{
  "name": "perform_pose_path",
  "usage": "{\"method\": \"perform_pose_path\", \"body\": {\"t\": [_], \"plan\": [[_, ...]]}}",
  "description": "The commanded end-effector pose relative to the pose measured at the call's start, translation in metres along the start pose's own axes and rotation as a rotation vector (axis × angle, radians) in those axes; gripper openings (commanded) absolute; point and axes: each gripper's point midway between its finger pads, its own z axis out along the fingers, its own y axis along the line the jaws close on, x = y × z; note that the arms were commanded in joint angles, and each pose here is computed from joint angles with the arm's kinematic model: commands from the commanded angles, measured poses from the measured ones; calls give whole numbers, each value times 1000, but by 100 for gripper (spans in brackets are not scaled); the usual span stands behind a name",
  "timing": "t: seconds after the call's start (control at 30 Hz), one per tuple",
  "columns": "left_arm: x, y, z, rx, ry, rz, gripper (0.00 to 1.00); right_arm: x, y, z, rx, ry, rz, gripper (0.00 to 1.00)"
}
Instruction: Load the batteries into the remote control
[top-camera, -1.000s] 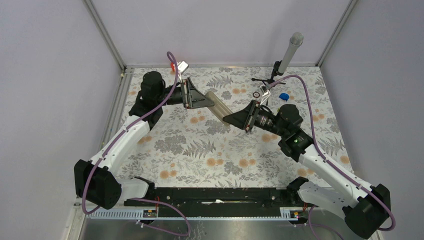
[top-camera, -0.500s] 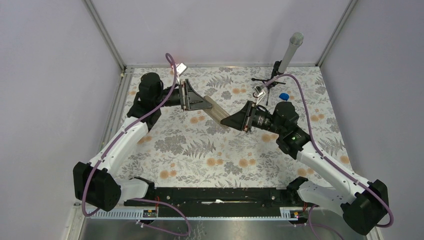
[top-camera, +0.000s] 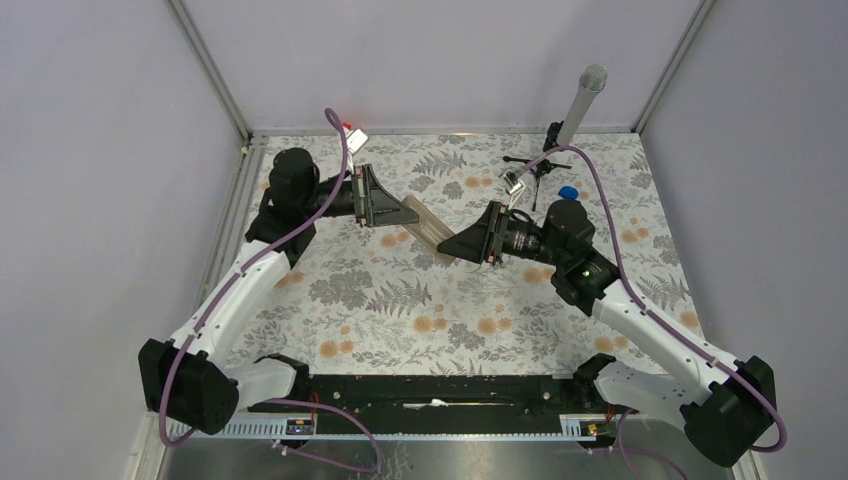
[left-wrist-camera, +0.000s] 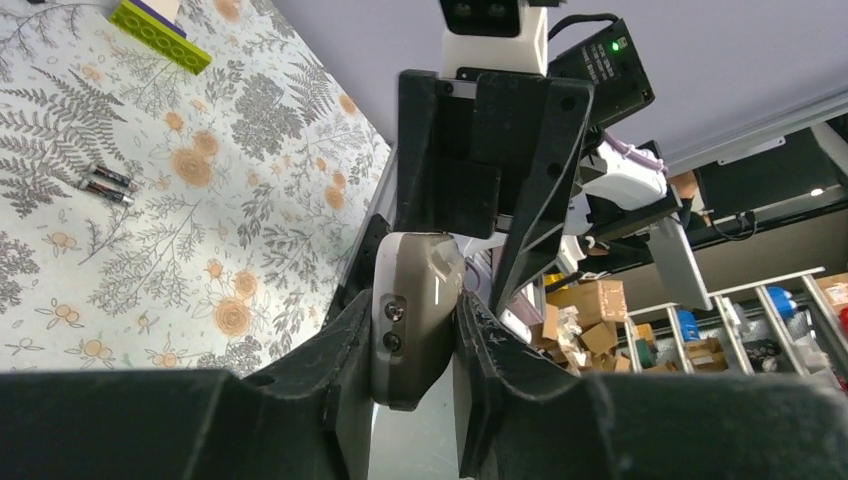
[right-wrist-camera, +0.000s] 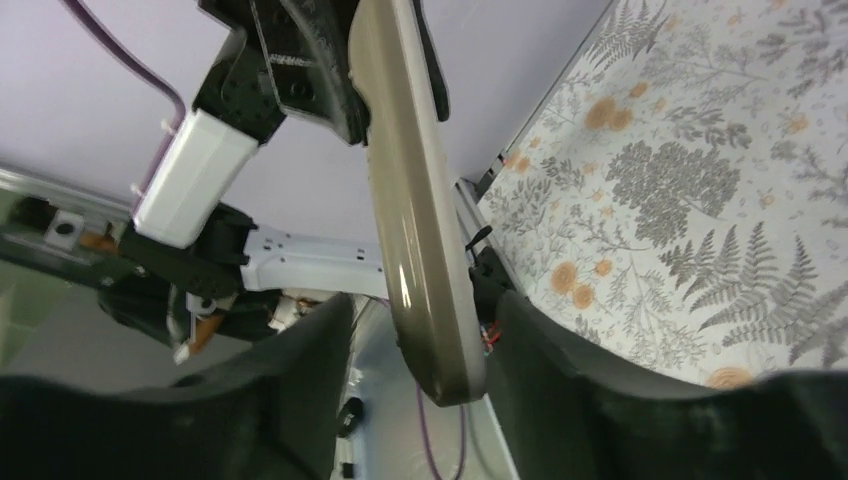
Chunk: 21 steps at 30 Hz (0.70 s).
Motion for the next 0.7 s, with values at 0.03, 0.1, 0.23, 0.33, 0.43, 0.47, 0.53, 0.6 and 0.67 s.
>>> {"method": "perform_pose_path", "body": {"t": [0.03,0.1,0.23,0.33,0.43,0.47,0.53,0.6,0.67], "plan": [[-4,4,-5,-48,-68,104,0,-16,-5,-1,84,-69,-47,81],[-9,21,-6,-132,-133,104,0,-24,-12,-6,140,-124,-67,85],[-13,59,-15,-303,-250,60,0,-36,-26,-15,238,-210,-54,86],[-12,71,-18,-312,-335,28,0,-35,-43,-18,290,-249,-14,84],[-13,85,-22,-344,-400,0,0,-30,-57,-17,312,-267,43,81],[-13,91,-23,-361,-419,-12,0,-27,-62,-17,321,-270,61,80],[-8,104,-24,-394,-435,-32,0,-23,-75,-20,352,-285,92,78],[-1,119,-25,-435,-447,-65,0,-18,-87,-21,371,-302,126,73],[7,135,-23,-470,-465,-109,0,-11,-97,-19,369,-297,152,67]]}}
